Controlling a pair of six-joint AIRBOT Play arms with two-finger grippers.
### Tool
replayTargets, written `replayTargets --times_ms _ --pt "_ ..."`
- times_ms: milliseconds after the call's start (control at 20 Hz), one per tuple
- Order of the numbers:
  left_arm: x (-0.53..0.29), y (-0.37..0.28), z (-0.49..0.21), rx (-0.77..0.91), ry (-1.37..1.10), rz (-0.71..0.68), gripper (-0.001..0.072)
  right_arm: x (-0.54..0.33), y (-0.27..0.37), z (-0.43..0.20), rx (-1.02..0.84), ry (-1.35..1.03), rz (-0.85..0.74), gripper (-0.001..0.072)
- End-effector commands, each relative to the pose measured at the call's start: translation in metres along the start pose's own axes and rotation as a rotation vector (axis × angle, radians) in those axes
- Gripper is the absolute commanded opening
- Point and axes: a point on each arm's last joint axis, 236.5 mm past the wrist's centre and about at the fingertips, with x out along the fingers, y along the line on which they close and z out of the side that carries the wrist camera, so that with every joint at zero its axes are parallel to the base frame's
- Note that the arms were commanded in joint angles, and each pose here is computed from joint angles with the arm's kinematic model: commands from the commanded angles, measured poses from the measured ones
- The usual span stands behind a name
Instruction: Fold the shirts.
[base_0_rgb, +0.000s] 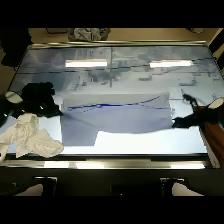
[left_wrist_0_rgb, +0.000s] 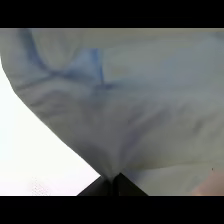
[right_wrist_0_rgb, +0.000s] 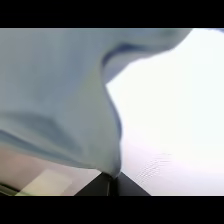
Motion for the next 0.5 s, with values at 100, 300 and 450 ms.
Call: replayTargets --times_ms 100,300,450 --pt "-0.312 -0.142 0.097 0.334 -0.834 0.039 0.0028 -0.349 0.081 0.1 -0.362 -0.829 -0.567 0.0048" --pt "-0.516 -0.235 0.026 0.421 -1.397 -0.039 0.0028 -0.542 0.21 0.0 -0.479 -1.354 -0.889 0.0048" --pt "-0.55 -0.258 -0.015 0.46 -1.496 -0.096 0.0028 -0.572 0.232 -0.052 -0.476 -1.429 -1.03 0.0048"
